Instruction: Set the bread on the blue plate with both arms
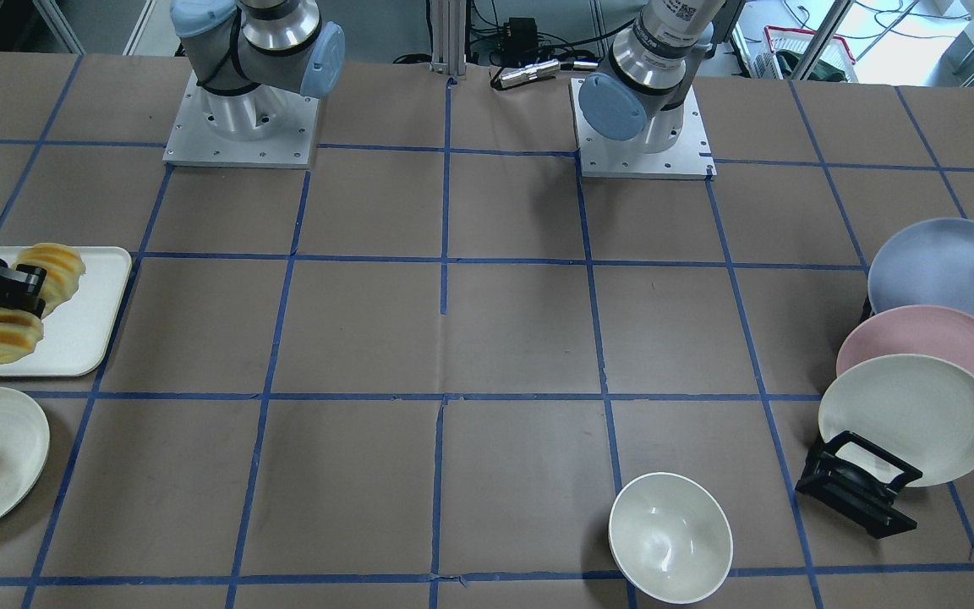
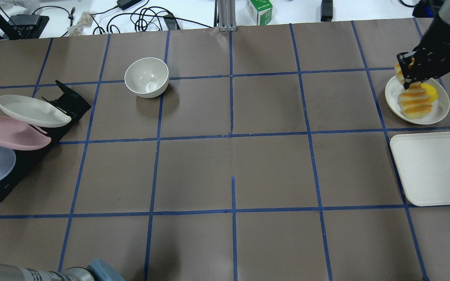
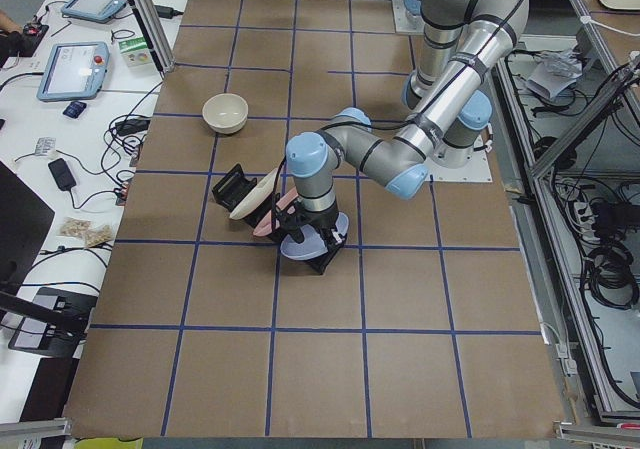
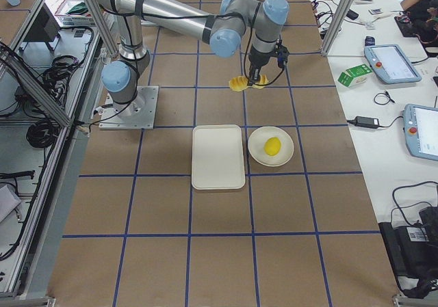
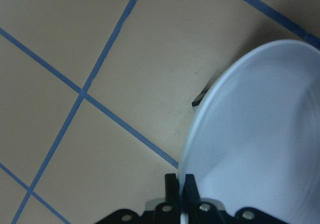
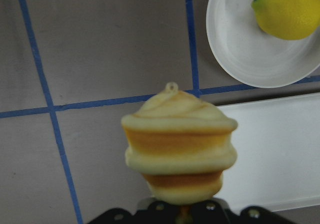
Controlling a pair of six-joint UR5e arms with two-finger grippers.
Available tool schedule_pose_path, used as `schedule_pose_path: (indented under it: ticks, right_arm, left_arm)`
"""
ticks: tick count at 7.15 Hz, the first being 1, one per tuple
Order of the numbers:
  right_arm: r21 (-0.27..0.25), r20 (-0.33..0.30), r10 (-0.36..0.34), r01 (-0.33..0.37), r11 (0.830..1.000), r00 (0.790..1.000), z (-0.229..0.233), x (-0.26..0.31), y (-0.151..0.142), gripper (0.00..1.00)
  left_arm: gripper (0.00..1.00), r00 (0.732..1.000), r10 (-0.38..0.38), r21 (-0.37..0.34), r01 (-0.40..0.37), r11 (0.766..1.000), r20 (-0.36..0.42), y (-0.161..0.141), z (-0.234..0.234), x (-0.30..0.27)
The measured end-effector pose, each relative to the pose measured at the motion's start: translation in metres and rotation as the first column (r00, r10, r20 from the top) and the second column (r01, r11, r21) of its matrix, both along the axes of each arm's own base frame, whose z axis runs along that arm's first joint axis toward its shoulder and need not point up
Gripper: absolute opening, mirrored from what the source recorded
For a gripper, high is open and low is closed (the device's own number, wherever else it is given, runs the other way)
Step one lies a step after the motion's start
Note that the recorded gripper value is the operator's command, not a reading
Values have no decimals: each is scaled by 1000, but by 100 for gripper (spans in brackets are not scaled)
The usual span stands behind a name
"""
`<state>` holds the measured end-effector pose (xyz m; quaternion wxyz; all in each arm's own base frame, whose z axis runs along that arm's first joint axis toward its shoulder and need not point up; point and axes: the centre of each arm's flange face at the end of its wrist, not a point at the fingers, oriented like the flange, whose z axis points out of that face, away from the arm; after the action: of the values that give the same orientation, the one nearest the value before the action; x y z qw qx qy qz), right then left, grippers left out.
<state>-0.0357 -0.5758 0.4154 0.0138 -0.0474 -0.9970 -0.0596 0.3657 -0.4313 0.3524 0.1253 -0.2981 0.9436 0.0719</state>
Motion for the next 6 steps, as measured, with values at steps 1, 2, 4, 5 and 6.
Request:
schedule_pose_path:
  ticks: [1,2,4,5,6]
  right_arm:
    - [-7,9,-3,3,1000,1000,4,27,-2,0]
    - [-12,25,-12,12,1000,1000,7,47,-1,0]
    - [-21,37,-19,19,1000,999,16,61,5,0]
    - [-23,38,-19,20,1000,999,19,63,6,0]
    - [-23,39,-19,20,1000,999,20,64,7,0]
  left_arm:
    - [0,1000,-1,12,1,1000,-10,7,16,-9]
    - [0,1000,-1,26,2,1000,-27,17,34,-22]
    - [0,996,-6,31,8,999,-90,33,60,-53]
    - [0,985,-13,-5,13,1000,-171,35,65,-74]
    - [0,963,-38,-53,25,998,-266,30,64,-100]
